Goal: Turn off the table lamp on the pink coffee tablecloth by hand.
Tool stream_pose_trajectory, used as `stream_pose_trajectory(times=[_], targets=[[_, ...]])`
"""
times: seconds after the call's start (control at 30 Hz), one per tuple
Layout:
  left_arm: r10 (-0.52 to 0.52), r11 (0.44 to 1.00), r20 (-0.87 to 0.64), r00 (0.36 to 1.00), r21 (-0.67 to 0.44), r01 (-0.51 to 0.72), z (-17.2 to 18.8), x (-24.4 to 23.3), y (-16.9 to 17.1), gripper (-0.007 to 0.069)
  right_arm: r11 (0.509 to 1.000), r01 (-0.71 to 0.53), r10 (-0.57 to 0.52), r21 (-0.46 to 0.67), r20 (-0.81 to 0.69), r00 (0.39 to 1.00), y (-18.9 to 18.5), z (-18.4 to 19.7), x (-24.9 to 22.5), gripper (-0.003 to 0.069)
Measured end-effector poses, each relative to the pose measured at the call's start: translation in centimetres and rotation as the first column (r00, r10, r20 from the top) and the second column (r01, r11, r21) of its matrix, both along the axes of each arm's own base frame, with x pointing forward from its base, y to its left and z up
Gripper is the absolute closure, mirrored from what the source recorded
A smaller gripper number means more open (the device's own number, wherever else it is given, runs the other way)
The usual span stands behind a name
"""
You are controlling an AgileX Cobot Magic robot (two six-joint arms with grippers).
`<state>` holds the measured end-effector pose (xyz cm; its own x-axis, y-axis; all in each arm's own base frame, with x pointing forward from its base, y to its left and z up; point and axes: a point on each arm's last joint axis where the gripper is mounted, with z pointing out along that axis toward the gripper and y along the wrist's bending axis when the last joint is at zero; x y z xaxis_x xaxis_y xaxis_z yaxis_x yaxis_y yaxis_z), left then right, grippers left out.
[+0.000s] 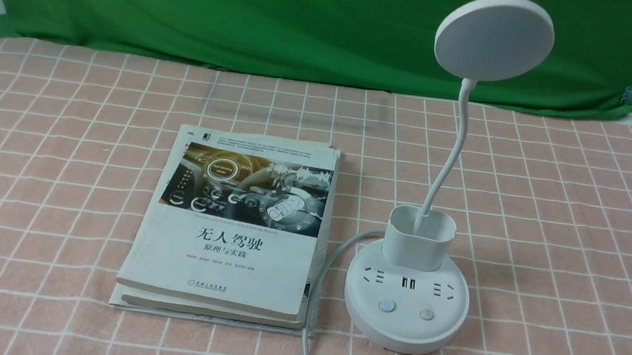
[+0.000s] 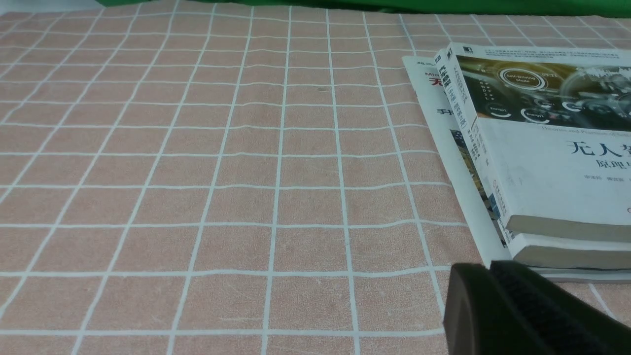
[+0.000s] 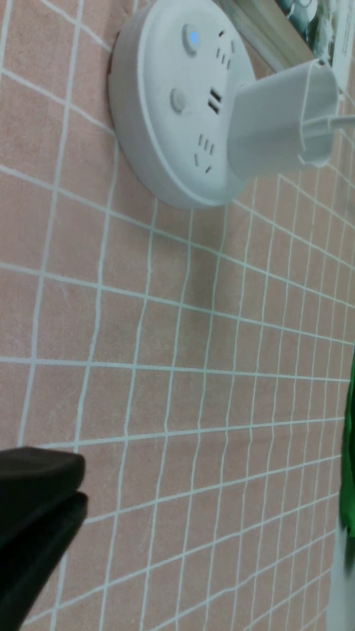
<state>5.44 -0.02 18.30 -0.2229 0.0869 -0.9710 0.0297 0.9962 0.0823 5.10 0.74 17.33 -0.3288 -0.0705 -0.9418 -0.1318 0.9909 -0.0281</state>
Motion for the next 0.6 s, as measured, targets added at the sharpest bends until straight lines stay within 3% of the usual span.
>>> stream_pose_trajectory(times=[0.6], targets=[[0.0, 1.0, 0.0, 1.0, 0.0, 0.0, 0.0, 0.0, 0.0, 0.0619, 1.0, 0.005, -0.005, 0.013, -0.002, 1.0, 0.0, 0.0, 0.0, 0.0543]])
